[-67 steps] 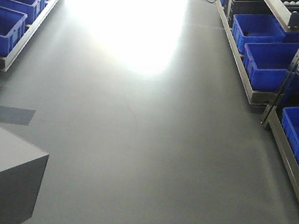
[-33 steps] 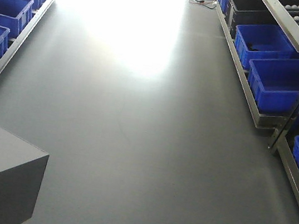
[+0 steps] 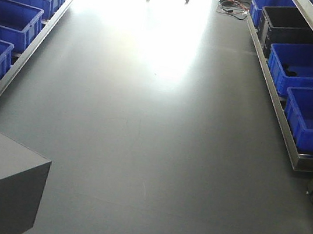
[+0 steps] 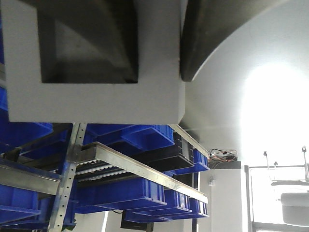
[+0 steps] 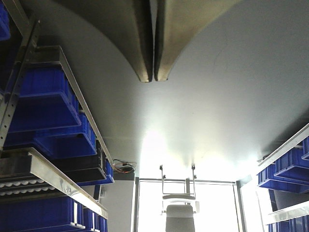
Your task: Sort gray base to blue bin
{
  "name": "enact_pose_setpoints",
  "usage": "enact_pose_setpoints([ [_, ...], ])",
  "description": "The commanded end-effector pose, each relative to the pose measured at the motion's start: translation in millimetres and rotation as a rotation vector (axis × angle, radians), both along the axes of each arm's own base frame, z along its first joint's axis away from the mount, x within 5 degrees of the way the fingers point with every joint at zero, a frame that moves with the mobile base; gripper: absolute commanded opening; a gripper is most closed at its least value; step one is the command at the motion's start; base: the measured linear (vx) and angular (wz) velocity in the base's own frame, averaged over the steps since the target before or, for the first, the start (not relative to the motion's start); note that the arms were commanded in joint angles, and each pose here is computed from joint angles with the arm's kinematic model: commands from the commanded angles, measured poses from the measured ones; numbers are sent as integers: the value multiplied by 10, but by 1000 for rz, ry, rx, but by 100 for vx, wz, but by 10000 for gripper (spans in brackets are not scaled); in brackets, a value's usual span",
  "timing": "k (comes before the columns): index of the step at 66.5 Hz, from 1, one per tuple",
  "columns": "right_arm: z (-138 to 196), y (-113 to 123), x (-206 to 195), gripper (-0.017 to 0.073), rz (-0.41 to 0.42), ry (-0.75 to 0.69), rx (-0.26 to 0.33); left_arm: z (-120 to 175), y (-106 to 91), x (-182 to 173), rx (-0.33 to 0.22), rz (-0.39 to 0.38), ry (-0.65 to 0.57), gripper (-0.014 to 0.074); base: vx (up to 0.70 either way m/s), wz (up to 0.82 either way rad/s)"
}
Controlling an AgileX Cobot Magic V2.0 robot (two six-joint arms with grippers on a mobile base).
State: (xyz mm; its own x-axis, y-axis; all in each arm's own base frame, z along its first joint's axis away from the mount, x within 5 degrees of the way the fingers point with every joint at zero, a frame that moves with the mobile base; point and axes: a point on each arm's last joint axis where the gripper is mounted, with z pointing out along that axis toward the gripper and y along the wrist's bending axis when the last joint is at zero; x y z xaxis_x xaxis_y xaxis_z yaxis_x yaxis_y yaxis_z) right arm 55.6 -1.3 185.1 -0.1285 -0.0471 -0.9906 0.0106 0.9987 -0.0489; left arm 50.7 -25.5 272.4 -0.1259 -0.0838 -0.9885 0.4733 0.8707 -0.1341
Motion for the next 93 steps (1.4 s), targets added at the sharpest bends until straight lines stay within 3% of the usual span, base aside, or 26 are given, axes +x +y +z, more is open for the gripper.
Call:
enact_pose_setpoints([
  [1,56,3,3,-5,6,-78,-16,193,-14,-26,-73,-30,-110,-7,44,11],
  [43,56,3,3,-5,6,-78,-16,193,-14,-26,-73,-30,-110,-7,41,19],
  [93,55,3,3,-5,6,-77,-16,193,-14,-26,-73,-30,-110,-7,31,83],
])
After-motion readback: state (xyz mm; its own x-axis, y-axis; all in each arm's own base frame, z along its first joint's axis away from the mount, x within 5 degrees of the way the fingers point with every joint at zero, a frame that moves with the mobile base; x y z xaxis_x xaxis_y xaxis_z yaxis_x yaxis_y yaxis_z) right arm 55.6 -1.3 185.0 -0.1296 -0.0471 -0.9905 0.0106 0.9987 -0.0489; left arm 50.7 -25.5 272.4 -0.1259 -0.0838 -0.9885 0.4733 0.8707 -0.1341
